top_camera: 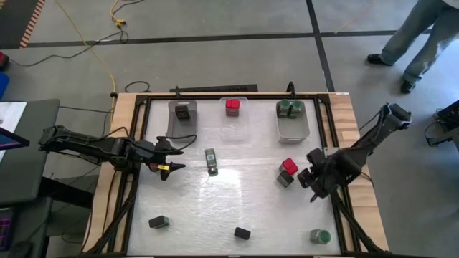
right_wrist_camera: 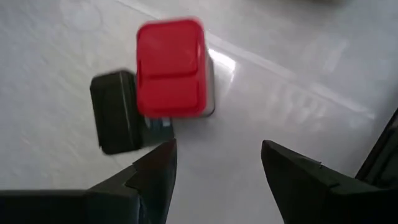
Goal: Sort spices by type
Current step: Put the black seasoning can into the black bin
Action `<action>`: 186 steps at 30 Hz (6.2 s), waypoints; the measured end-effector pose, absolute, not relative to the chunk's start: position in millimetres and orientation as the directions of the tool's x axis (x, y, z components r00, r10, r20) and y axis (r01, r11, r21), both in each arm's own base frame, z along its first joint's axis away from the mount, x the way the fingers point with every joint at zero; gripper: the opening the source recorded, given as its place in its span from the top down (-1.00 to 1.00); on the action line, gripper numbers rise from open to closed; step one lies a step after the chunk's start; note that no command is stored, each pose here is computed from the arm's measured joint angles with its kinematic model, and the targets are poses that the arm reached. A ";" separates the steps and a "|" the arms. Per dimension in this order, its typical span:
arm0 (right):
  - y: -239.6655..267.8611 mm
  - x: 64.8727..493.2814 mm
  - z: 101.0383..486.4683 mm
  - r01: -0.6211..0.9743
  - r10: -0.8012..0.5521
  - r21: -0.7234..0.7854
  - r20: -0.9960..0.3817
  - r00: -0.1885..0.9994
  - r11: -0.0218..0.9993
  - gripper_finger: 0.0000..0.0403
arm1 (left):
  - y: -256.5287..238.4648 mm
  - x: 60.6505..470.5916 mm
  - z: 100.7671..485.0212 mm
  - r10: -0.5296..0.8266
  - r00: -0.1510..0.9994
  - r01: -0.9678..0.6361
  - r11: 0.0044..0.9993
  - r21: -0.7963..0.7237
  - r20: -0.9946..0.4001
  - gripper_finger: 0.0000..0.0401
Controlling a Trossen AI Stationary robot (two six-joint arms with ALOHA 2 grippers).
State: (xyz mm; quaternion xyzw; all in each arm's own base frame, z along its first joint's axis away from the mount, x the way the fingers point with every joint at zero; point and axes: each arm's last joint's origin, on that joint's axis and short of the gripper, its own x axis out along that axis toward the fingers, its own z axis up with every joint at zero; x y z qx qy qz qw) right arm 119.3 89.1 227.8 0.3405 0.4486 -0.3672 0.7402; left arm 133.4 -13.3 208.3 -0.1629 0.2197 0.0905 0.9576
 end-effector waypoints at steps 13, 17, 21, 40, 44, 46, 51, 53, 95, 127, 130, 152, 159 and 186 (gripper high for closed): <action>121.5 145.6 203.1 0.822 -0.194 0.204 -0.915 0.353 0.532 -0.29 | -13.2 133.4 208.3 0.102 0.887 -0.256 0.920 -0.297 -0.450 -0.47; 123.2 153.5 199.6 0.810 -0.186 0.211 -0.913 0.363 0.548 -0.29 | -13.3 133.3 208.3 0.101 0.887 -0.256 0.920 -0.298 -0.450 -0.47; 123.5 161.5 199.9 0.792 -0.175 0.223 -0.908 0.381 0.568 -0.29 | -13.2 133.4 208.3 0.102 0.887 -0.256 0.920 -0.297 -0.450 -0.47; 99.7 183.6 208.0 0.757 -0.169 0.177 -0.919 0.356 0.629 -0.14 | -13.2 133.3 208.3 0.102 0.887 -0.256 0.920 -0.297 -0.450 -0.47; 96.8 185.4 208.0 0.761 -0.173 0.177 -0.919 0.355 0.624 -0.01 | -13.2 133.3 208.3 0.102 0.887 -0.256 0.920 -0.297 -0.450 -0.47; 96.9 185.4 208.0 0.758 -0.169 0.177 -0.920 0.354 0.627 0.04 | -13.2 133.3 208.3 0.102 0.887 -0.256 0.920 -0.297 -0.450 -0.47; 97.8 186.0 208.1 0.744 -0.149 0.181 -0.923 0.354 0.643 0.10 | -13.2 133.3 208.3 0.102 0.887 -0.256 0.920 -0.297 -0.450 -0.47; 98.5 186.3 208.1 0.734 -0.134 0.186 -0.926 0.353 0.653 0.10 | -13.2 133.3 208.3 0.102 0.887 -0.256 0.920 -0.297 -0.450 -0.47; 72.0 228.5 211.2 0.512 -0.083 0.240 -0.844 0.530 0.825 0.30 | -13.3 133.4 208.4 0.101 0.887 -0.260 0.915 -0.307 -0.450 -0.47; 12.5 241.4 234.8 0.510 -0.180 0.105 -0.860 0.477 0.854 0.30 | -13.0 133.4 208.6 0.111 0.888 -0.245 0.936 -0.254 -0.447 -0.47; 11.0 236.3 234.6 0.523 -0.201 0.069 -0.874 0.443 0.850 0.30 | -12.9 133.5 208.6 0.112 0.888 -0.249 0.933 -0.261 -0.446 -0.47; 21.8 229.1 234.2 0.472 -0.188 0.030 -0.893 0.408 0.881 -0.57 | -10.4 133.2 209.0 0.202 0.878 -0.319 0.923 -0.216 -0.434 -0.47; 32.8 230.5 234.8 0.405 -0.164 0.030 -0.884 0.437 0.914 -0.57 | -8.4 132.8 209.3 0.269 0.865 -0.374 0.908 -0.188 -0.423 -0.47; 58.0 248.8 193.7 0.217 -0.150 -0.085 -0.941 0.303 0.973 0.26 | -8.3 132.7 209.1 0.272 0.864 -0.377 0.907 -0.186 -0.424 -0.47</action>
